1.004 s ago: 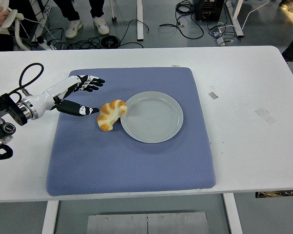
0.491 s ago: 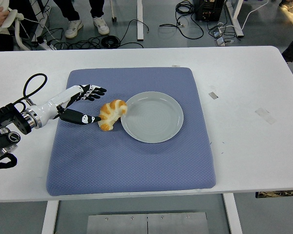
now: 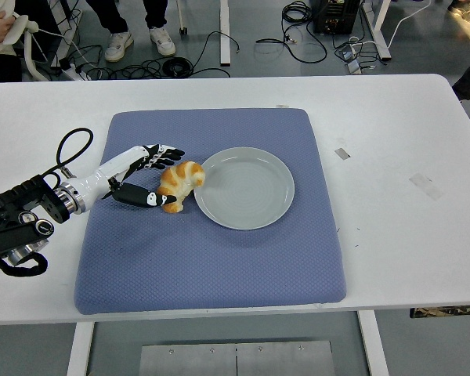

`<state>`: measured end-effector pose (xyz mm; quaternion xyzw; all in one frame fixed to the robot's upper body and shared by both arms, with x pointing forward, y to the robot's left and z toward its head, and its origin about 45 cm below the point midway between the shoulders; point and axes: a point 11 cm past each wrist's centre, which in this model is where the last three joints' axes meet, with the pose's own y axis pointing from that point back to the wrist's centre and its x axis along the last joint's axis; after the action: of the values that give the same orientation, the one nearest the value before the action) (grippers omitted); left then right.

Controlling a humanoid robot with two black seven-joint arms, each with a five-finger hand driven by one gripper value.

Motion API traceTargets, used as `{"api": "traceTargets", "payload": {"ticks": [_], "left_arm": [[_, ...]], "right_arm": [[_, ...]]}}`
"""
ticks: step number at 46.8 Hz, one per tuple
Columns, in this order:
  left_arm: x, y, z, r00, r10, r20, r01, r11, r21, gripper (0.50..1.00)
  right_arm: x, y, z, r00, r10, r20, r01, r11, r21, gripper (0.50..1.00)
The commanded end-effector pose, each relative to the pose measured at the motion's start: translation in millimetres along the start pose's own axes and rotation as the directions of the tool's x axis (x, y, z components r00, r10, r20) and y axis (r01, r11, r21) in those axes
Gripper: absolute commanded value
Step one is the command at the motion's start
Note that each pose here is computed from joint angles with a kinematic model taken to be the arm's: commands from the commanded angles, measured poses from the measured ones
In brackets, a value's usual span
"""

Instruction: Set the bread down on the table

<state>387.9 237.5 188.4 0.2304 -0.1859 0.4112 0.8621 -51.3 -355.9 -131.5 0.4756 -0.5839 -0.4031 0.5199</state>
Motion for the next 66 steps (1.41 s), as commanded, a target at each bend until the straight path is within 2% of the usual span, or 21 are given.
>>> {"api": "traceTargets", "payload": {"ticks": [1, 4, 6, 9, 11, 13, 24, 37, 51, 66], "left_arm": [[-2.3, -1.4, 0.4, 1.000, -0.001, 0.002, 0.001, 1.000, -0.002, 0.865], [-2.1, -1.6, -1.5, 1.000, 0.002, 0.007, -0.002, 1.000, 0.002, 0.851], [-6.0, -2.4, -2.7, 1.000, -0.004, 0.007, 0.004, 1.000, 0.003, 0.804], [-10.2, -3.2, -3.0, 1.000, -0.007, 0.012, 0.007, 1.000, 0.000, 0.686], [-10.2, -3.2, -2.5, 1.000, -0.006, 0.022, 0.006, 1.000, -0.005, 0.580], [-9.8, -3.4, -1.7, 0.999, -0.006, 0.032, 0.007, 1.000, -0.008, 0.501], [-5.1, -5.2, 4.2, 0.998, -0.006, 0.064, 0.008, 1.000, -0.027, 0.500], [30.9, -3.6, 22.1, 0.988, 0.013, 0.151, -0.007, 0.999, -0.045, 0.500], [40.6, 0.8, 21.1, 0.970, -0.034, 0.240, 0.038, 0.999, -0.012, 0.500], [59.6, 3.0, 14.4, 0.953, -0.012, 0.302, 0.009, 1.000, 0.011, 0.500]], "right_arm": [[-0.1, 0.0, 0.0, 1.000, 0.000, 0.000, 0.000, 1.000, 0.000, 1.000], [-0.2, 0.0, 0.0, 1.000, 0.000, 0.000, 0.000, 1.000, 0.000, 1.000], [-0.2, 0.0, 0.0, 1.000, 0.000, 0.000, 0.000, 1.000, 0.000, 1.000], [-0.2, 0.0, 0.0, 1.000, 0.000, 0.000, 0.000, 1.000, 0.000, 1.000], [-0.2, 0.0, 0.0, 1.000, 0.000, 0.000, 0.000, 1.000, 0.000, 1.000], [-0.2, 0.0, 0.0, 1.000, 0.000, 0.000, 0.000, 1.000, 0.000, 1.000], [0.4, 0.0, 0.0, 1.000, 0.001, 0.000, -0.001, 1.000, 0.000, 1.000], [0.4, 0.0, 0.0, 1.000, 0.001, 0.000, -0.001, 1.000, 0.000, 1.000], [-0.1, 0.2, 0.9, 1.000, 0.000, 0.000, 0.000, 1.000, -0.001, 1.000], [-0.1, 0.0, 0.0, 1.000, 0.000, 0.000, 0.000, 1.000, 0.000, 1.000]]}}
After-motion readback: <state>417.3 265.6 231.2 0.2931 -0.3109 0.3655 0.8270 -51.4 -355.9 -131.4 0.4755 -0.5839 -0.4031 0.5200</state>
